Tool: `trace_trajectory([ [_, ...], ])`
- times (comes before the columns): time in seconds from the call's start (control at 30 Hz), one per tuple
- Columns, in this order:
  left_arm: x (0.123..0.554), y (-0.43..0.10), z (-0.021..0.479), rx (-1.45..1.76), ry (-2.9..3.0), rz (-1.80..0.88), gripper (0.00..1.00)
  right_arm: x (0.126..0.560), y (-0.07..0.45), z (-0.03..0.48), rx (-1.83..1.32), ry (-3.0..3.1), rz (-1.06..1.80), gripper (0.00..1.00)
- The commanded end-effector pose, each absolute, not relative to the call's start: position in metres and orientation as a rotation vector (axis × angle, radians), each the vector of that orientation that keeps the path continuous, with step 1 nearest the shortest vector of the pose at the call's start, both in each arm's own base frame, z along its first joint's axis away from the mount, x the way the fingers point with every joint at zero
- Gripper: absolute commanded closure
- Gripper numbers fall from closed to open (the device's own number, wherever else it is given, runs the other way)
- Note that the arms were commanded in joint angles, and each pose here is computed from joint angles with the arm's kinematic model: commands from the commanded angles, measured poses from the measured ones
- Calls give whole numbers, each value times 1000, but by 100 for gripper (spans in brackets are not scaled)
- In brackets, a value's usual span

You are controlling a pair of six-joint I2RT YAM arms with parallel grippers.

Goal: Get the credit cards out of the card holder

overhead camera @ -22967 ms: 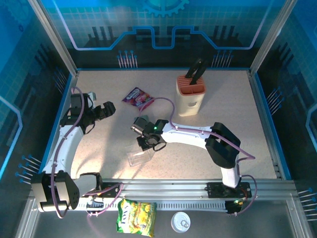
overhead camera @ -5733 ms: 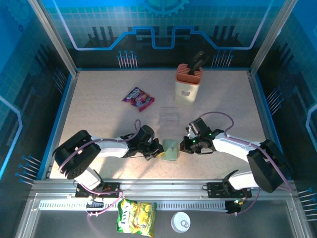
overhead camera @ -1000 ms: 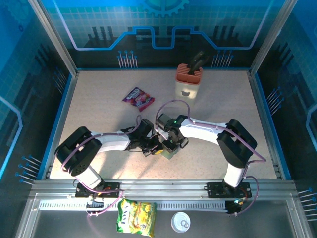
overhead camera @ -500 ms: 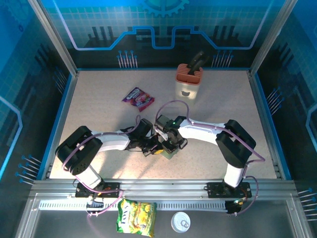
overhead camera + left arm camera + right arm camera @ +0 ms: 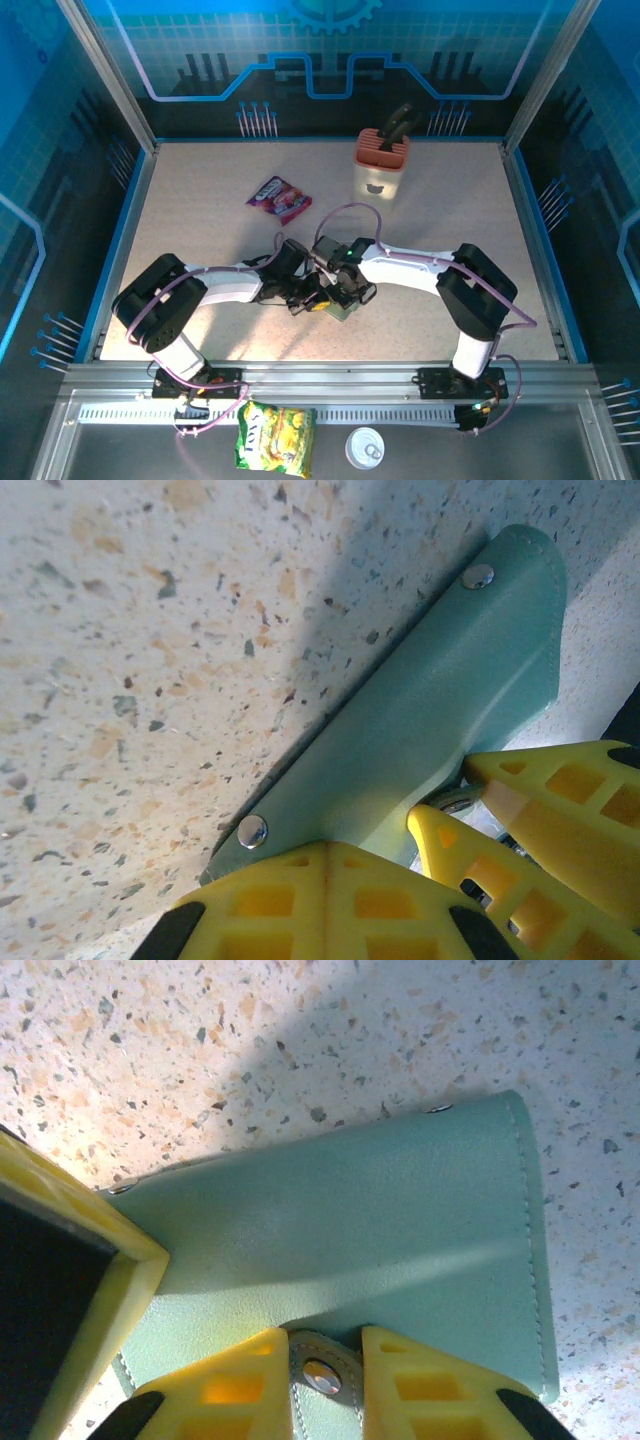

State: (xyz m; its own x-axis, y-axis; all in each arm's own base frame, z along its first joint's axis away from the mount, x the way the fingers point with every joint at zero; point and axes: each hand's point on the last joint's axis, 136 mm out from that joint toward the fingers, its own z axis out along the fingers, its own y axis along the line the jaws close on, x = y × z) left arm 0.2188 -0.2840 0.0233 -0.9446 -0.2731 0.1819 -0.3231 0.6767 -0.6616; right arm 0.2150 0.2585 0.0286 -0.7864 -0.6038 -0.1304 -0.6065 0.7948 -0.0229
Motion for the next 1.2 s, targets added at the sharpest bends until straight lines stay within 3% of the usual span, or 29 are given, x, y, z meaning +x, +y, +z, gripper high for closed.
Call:
trace_trajectory([
  [0.0, 204, -249, -20, 612, -2864, 859, 100, 193, 238, -3, -973, 2942, -62, 84],
  [0.23, 199, -244, -25, 635, -2858, 837, 100, 197, 241, 14, -919, 2864, 12, 90],
  [0.4, 196, -238, -31, 660, -2853, 807, 100, 191, 255, 28, -917, 2795, 232, 100],
  [0.9, 190, -229, -42, 709, -2842, 738, 100, 156, 283, 46, -983, 2612, 918, 100],
  [1.17, 191, -230, -44, 719, -2836, 722, 100, 141, 297, 45, -1111, 2542, 1009, 100],
])
